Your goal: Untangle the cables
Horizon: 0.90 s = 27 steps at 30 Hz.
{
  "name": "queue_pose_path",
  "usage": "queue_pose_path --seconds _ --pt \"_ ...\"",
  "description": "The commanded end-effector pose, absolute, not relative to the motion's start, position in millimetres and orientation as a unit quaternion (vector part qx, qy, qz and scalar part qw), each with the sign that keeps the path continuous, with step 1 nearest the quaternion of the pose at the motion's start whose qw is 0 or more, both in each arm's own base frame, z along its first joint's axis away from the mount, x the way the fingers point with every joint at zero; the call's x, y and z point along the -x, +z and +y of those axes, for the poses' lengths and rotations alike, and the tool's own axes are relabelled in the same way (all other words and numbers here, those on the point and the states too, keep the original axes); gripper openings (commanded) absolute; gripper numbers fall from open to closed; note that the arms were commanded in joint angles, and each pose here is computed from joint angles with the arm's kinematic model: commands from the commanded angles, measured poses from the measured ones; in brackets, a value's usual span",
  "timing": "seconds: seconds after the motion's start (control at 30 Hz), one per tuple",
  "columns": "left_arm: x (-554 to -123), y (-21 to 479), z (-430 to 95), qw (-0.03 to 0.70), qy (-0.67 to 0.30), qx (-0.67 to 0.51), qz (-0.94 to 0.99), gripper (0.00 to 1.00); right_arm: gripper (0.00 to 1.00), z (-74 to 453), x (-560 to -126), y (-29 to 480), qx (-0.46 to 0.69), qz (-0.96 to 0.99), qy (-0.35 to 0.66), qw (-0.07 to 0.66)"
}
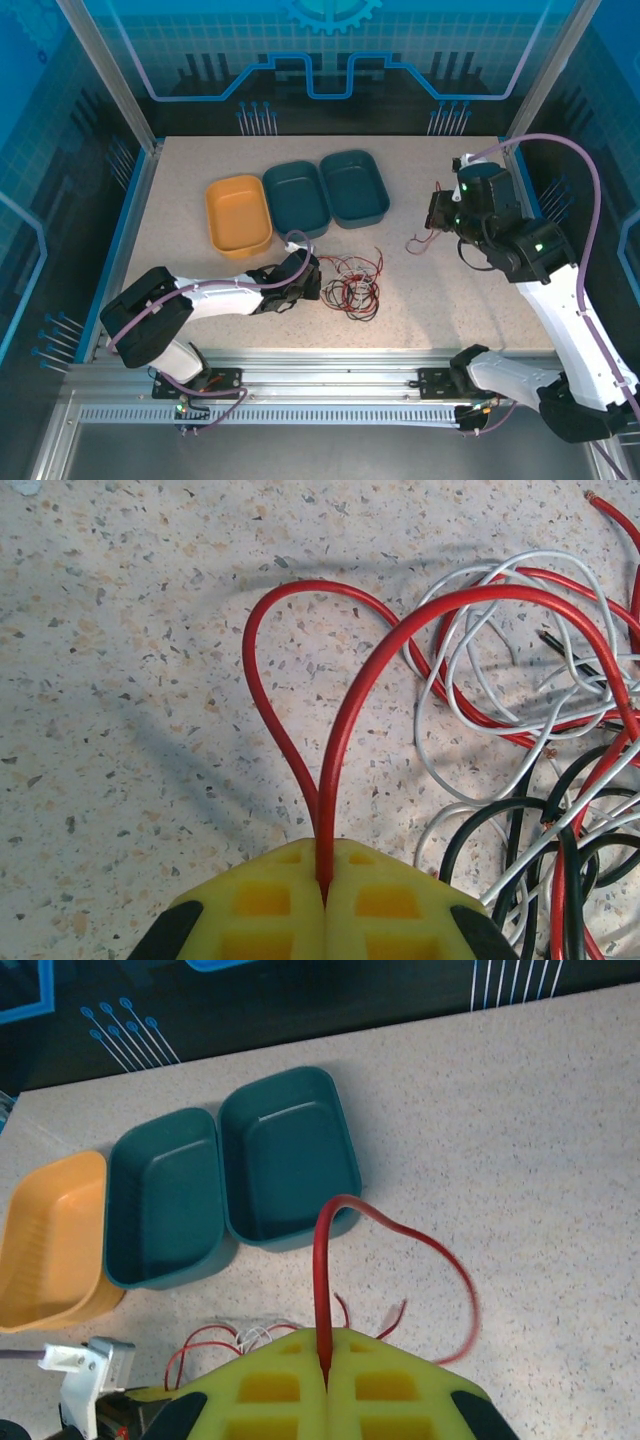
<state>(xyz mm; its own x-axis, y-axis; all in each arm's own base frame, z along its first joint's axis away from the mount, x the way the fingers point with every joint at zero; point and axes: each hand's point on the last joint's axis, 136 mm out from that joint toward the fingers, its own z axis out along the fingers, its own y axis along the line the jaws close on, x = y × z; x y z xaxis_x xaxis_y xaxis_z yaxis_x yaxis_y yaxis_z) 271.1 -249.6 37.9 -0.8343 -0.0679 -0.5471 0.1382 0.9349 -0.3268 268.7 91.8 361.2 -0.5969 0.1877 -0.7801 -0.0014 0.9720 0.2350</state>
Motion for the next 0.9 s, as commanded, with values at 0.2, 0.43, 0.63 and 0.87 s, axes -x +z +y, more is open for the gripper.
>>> queue_pose_path --seconds 0.2,0.43,0.63,0.87 --pt "-281 59 -261 0.304 -0.209 -0.019 0.929 0.14 0.00 109 -299 392 0.003 0.878 0.099 0.469" --pt "-277 84 -264 0.318 -0.237 -0.032 0.917 0.46 0.00 138 -348 398 0.040 0.871 0.097 0.479" --pt "-272 112 -257 0.332 -0.246 -0.043 0.909 0.78 0.00 157 -398 406 0.063 0.859 0.071 0.504" --pt "-268 146 -236 0.366 -0.248 -0.031 0.896 0.99 0.00 178 -461 394 0.072 0.848 0.046 0.523"
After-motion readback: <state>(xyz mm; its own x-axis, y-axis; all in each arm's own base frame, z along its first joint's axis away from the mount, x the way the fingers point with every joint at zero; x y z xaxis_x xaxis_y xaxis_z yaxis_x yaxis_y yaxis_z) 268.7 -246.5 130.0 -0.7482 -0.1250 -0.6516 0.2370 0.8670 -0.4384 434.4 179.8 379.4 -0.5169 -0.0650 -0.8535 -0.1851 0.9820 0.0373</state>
